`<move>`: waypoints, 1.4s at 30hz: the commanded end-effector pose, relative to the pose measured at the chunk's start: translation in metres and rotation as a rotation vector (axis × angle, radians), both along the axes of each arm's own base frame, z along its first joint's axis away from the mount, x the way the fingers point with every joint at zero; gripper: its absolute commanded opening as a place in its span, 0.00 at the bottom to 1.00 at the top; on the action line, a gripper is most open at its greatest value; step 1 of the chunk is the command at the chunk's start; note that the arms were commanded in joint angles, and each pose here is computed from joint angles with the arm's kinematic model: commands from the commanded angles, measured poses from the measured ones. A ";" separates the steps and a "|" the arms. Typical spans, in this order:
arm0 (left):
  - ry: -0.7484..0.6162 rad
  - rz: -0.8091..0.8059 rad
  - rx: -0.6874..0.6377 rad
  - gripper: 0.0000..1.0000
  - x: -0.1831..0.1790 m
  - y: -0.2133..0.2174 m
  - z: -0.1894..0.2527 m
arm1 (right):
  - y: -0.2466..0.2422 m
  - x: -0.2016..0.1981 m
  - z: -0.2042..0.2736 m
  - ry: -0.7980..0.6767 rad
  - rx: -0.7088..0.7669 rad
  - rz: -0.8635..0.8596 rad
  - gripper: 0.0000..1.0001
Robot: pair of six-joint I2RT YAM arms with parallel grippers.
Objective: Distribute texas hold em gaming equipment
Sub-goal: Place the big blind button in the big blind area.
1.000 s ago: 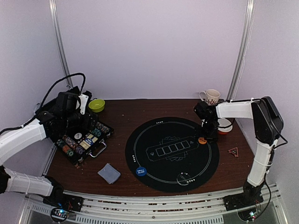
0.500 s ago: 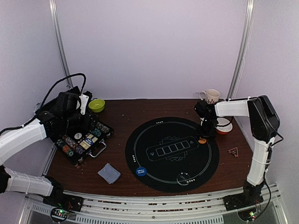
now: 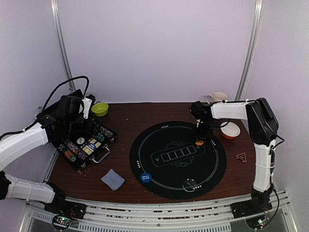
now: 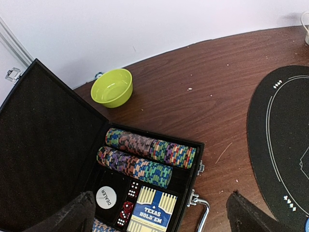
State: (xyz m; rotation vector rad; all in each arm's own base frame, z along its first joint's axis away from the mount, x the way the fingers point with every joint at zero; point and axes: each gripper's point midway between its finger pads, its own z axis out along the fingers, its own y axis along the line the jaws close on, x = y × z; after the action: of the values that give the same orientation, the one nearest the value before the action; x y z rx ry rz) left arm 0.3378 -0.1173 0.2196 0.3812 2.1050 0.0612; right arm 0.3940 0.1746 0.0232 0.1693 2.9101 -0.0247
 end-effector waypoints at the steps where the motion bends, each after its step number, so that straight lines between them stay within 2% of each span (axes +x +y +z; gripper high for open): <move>1: -0.033 0.005 0.001 0.98 0.005 0.002 0.006 | 0.051 0.003 -0.008 0.013 0.025 0.087 0.44; 11: -0.034 0.003 -0.002 0.98 0.005 0.002 0.006 | 0.162 0.010 -0.016 -0.023 0.112 0.224 0.43; 19: -0.037 0.001 -0.003 0.98 0.004 0.001 0.007 | 0.219 0.007 -0.014 -0.052 0.194 0.279 0.41; 27: -0.037 -0.004 -0.008 0.98 0.004 0.000 0.008 | 0.242 0.007 -0.013 -0.096 0.228 0.274 0.40; 34: -0.038 -0.004 -0.008 0.98 0.004 0.000 0.008 | 0.226 0.031 -0.014 -0.181 0.115 0.221 0.40; 42: -0.035 -0.007 -0.010 0.98 0.003 0.000 0.007 | 0.203 0.053 -0.021 -0.227 0.056 0.147 0.40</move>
State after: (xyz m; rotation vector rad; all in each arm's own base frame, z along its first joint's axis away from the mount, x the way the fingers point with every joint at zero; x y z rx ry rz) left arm 0.3377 -0.1174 0.2196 0.3816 2.1051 0.0604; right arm 0.4321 0.4006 0.0310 -0.0983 2.6941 0.2217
